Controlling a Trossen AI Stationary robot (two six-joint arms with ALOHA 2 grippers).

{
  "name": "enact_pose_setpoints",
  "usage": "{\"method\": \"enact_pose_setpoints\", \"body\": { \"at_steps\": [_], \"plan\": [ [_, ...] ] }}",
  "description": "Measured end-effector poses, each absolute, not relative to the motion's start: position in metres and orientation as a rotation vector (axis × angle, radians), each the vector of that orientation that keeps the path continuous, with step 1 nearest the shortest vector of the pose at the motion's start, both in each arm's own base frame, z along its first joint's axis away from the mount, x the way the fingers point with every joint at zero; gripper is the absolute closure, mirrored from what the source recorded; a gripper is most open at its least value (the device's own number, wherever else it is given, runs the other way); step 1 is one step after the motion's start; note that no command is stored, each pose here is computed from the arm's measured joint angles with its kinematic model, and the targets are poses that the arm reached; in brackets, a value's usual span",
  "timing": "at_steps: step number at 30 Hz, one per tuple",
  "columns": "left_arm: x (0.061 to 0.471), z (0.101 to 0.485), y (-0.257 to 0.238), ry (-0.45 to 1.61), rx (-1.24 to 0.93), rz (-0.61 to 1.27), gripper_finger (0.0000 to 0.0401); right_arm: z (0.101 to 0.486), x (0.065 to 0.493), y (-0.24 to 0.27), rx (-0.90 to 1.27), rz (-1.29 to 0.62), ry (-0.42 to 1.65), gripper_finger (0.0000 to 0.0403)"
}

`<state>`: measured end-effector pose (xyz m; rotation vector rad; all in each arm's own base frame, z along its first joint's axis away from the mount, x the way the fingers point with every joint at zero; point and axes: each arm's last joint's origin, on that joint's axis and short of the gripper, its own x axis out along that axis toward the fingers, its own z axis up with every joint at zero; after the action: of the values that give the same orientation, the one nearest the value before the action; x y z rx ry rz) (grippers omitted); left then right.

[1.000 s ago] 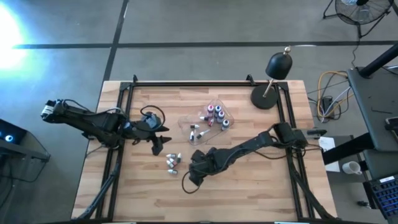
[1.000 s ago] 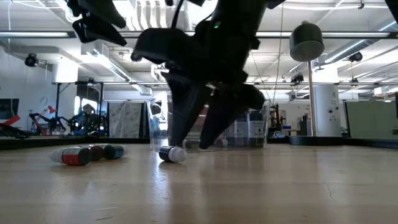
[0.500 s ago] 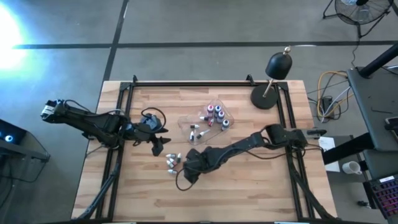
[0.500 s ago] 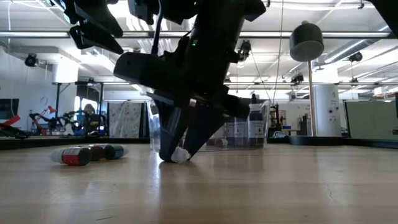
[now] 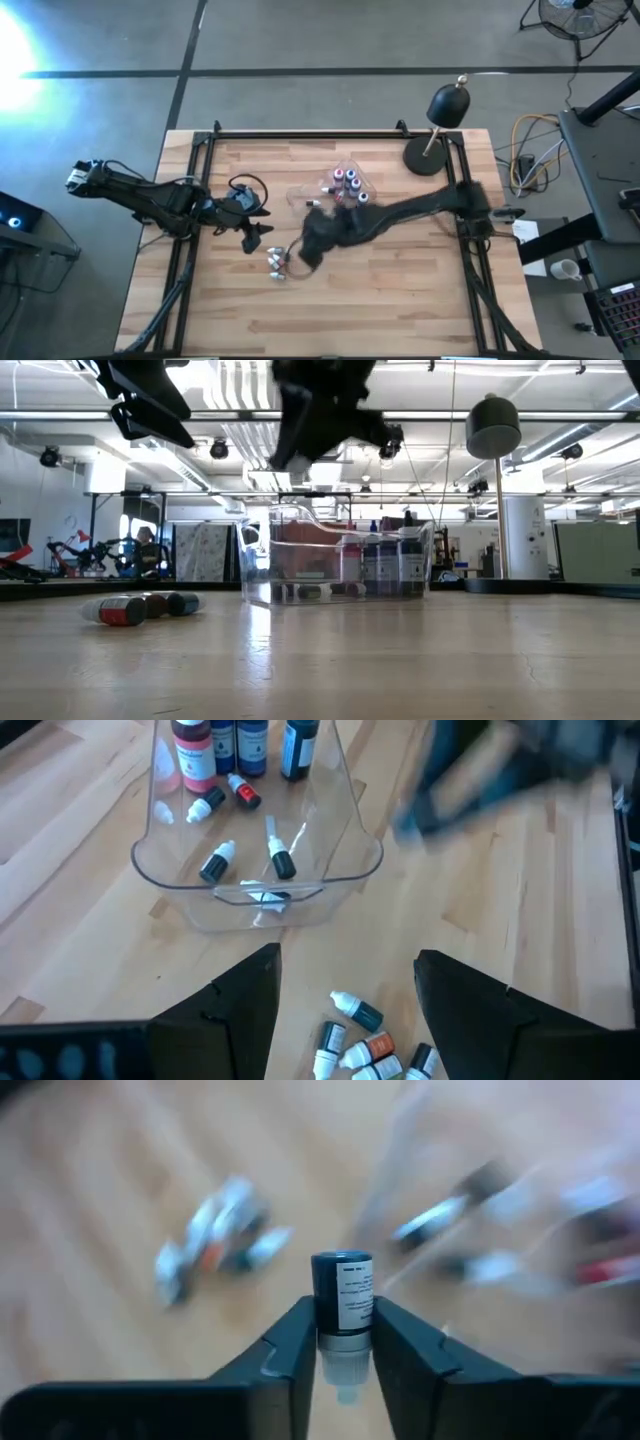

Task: Pick & Place food coloring
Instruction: Put the small black food coloring bottle into the transparent bin, then put the left small green food coloring bottle into the transparent bin

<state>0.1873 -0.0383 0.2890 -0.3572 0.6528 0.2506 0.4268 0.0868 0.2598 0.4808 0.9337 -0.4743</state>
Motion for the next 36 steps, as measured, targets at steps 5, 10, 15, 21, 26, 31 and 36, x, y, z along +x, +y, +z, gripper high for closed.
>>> {"method": "enact_pose_setpoints", "body": {
  "at_steps": [5, 10, 15, 21, 26, 31, 36],
  "plan": [
    [0.187, 0.288, -0.038, 0.660, -0.354, 0.253, 0.0197, 0.297, 0.409, 0.049, 0.518, -0.581, 0.813, 0.0254],
    [0.184, 0.283, -0.037, 0.713, -0.343, 0.270, 0.0197, 0.306, 0.403, 0.024, 0.615, -0.555, 0.841, 0.0185],
    [0.176, 0.271, -0.035, 0.824, -0.337, 0.316, 0.0198, 0.321, 0.386, 0.039, 0.532, -0.546, 0.857, 0.0140],
    [0.177, 0.225, -0.039, 0.913, -0.375, 0.234, 0.0198, 0.308, 0.373, 0.055, 0.420, -0.592, 0.993, 0.0125],
    [0.186, 0.186, -0.046, 0.861, -0.354, 0.074, 0.0198, 0.291, 0.371, 0.069, 0.393, -0.591, 1.059, 0.0129],
    [0.189, 0.165, -0.050, 0.856, -0.207, -0.002, 0.0198, 0.273, 0.364, 0.078, 0.379, -0.619, 1.109, 0.0135],
    [0.194, 0.154, -0.050, 0.871, -0.152, 0.040, 0.0198, 0.254, 0.358, 0.082, 0.386, -0.658, 1.149, 0.0143]
  ]
}}
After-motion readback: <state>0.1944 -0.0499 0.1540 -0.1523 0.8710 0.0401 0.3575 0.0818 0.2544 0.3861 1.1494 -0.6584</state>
